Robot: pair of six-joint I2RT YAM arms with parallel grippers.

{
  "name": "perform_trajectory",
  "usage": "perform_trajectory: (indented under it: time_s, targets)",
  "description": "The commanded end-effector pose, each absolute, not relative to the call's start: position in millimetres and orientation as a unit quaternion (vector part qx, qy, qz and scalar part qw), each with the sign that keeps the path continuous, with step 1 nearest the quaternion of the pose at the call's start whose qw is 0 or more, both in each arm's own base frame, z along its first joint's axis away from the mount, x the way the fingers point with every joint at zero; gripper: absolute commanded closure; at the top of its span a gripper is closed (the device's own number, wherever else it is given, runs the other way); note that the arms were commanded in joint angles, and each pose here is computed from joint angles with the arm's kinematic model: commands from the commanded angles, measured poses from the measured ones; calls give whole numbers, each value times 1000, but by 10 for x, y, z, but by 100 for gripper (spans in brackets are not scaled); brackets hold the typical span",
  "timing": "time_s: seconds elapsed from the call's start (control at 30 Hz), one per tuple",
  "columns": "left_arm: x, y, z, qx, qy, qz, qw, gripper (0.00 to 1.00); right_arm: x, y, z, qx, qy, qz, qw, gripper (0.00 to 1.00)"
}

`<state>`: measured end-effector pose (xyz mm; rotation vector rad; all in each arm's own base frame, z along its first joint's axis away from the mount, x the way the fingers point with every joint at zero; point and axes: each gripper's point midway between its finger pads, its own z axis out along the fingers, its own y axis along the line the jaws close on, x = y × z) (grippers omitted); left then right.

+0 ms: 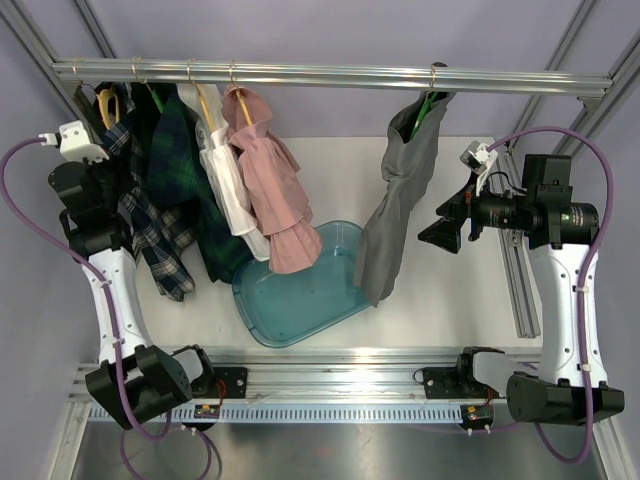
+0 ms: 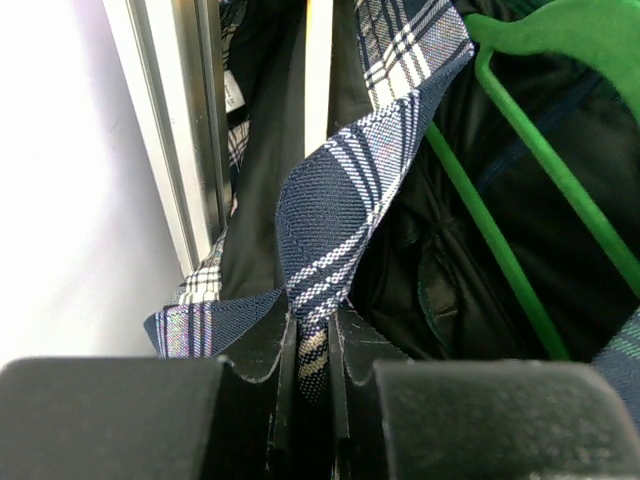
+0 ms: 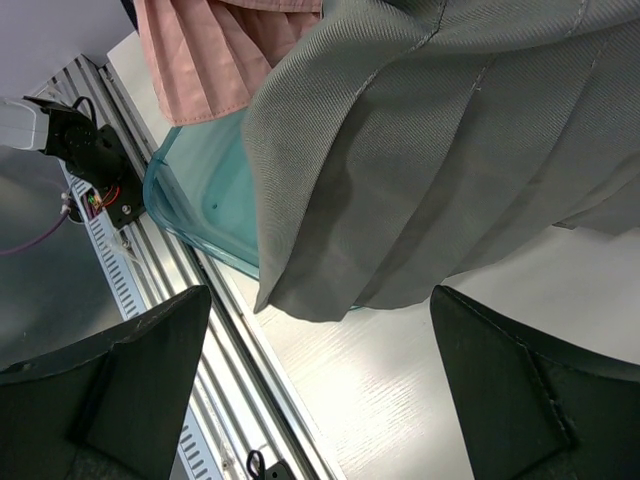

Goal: Remove the skirt from the hanger
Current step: Grab a hanger with the skirt on it with the left arm

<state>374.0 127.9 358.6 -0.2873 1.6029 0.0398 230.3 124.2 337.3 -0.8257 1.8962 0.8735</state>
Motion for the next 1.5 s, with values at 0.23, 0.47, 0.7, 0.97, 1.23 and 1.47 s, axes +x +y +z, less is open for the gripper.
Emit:
perform_trajectory:
  time_s: [0.23, 0.47, 0.7, 0.97, 1.23, 1.47]
  targets:
    - [3447, 1085, 4226, -129, 630, -8, 766, 100, 2258, 1258, 3475, -351, 749, 342, 445, 0]
    - [3222, 958, 4405, -125, 592, -16, 796, 100, 2252, 1260, 3464, -354, 748, 342, 445, 0]
    - [3049, 805, 4527, -111, 580, -26, 807, 100, 2227, 1267, 3459, -360, 745, 345, 443, 1]
    - [2833, 599, 4831, -85, 579, -12, 811, 100, 2154, 1303, 3494, -375, 733, 356, 442, 1]
    - [2367, 337, 4716, -79, 580, -15, 810, 100, 1983, 1372, 3516, -403, 711, 379, 434, 0]
    - [1802, 105, 4941, -57, 568, -14, 821, 100, 1804, 1484, 3619, -440, 686, 392, 427, 0]
